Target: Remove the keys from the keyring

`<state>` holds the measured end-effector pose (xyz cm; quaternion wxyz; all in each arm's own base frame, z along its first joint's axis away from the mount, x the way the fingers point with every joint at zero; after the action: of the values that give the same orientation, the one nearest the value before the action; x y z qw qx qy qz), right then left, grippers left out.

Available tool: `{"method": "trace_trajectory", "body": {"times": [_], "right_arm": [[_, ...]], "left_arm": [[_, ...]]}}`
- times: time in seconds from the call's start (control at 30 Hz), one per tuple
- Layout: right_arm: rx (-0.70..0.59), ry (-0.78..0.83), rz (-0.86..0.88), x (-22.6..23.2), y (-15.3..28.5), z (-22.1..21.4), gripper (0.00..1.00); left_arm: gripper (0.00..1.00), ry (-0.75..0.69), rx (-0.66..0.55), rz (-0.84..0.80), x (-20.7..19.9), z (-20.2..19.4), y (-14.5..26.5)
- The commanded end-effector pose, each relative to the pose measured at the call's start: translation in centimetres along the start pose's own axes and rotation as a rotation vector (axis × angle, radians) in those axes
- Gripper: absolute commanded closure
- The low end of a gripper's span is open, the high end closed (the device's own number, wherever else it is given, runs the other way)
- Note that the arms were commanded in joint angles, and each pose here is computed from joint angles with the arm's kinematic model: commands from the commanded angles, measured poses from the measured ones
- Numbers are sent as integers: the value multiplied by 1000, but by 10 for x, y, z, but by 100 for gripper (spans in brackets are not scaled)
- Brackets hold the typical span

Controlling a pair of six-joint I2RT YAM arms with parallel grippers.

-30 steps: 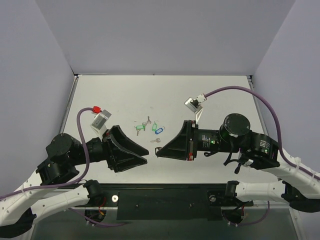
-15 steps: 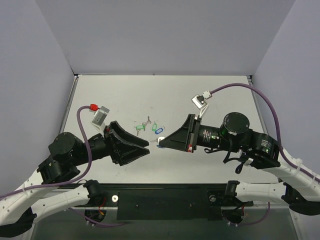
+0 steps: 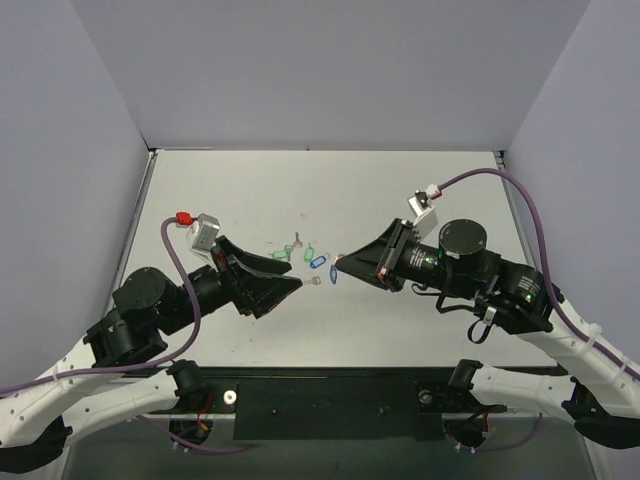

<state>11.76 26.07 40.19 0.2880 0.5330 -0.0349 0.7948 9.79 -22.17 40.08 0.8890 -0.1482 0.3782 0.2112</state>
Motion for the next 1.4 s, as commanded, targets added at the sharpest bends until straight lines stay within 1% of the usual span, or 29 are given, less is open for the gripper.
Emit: {"method": "trace_trajectory", "body": {"times": [0.0,0.03,0.13,0.17,0.27,0.37,0.47,0.5,0.6,0.7,0.77,1.0,1.13,1.37], "right_arm": [[-6,-53,10,2,-1,6,100],[2,-73,-11,-2,-2,6,100],[5,-128,-91,-22,-7,8,100],[-9,-169,-109,-28,-8,11,100],[-22,-259,-182,-58,-14,14,100],[16,-377,-218,-82,-22,6,100],[22,-393,-208,-83,-21,8,100],[37,-397,-199,-81,-20,7,100],[77,-414,-176,-78,-20,3,100],[144,-438,-92,-66,-20,-2,100],[164,-449,-43,-58,-20,-2,100],[210,-375,10,-42,-12,-4,100],[244,-340,42,-33,-7,-6,100],[278,-286,85,-22,3,-12,100]], "left_arm": [[31,-124,-90,-55,-2,7,-7],[30,-142,-108,-74,-5,9,-8],[30,-252,-69,-83,-1,-6,-17],[30,-272,-62,-79,0,-9,-19],[30,-359,-13,-24,8,-26,-32],[31,-396,23,-5,10,-41,-41],[34,-421,50,21,20,-58,-47],[34,-423,20,28,20,-56,-49],[39,-428,-7,60,30,-58,-49],[41,-436,-26,49,30,-55,-45],[43,-445,-32,49,31,-54,-43],[45,-466,-40,-18,14,-44,-37],[46,-490,-35,-20,13,-43,-38],[50,-490,-76,-83,-1,-36,-40]]}}
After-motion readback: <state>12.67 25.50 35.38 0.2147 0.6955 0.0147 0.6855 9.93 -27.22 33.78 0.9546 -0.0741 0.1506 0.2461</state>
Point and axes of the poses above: each gripper's point midway between its finger pads, its own y axis back along the fingers, its own x axis along the line the jaws close on, z = x × y, the point moved 3 cm from there along y, back along the fingers, and after that the axes turned 10 degrees about y, right-handed, at the moved point
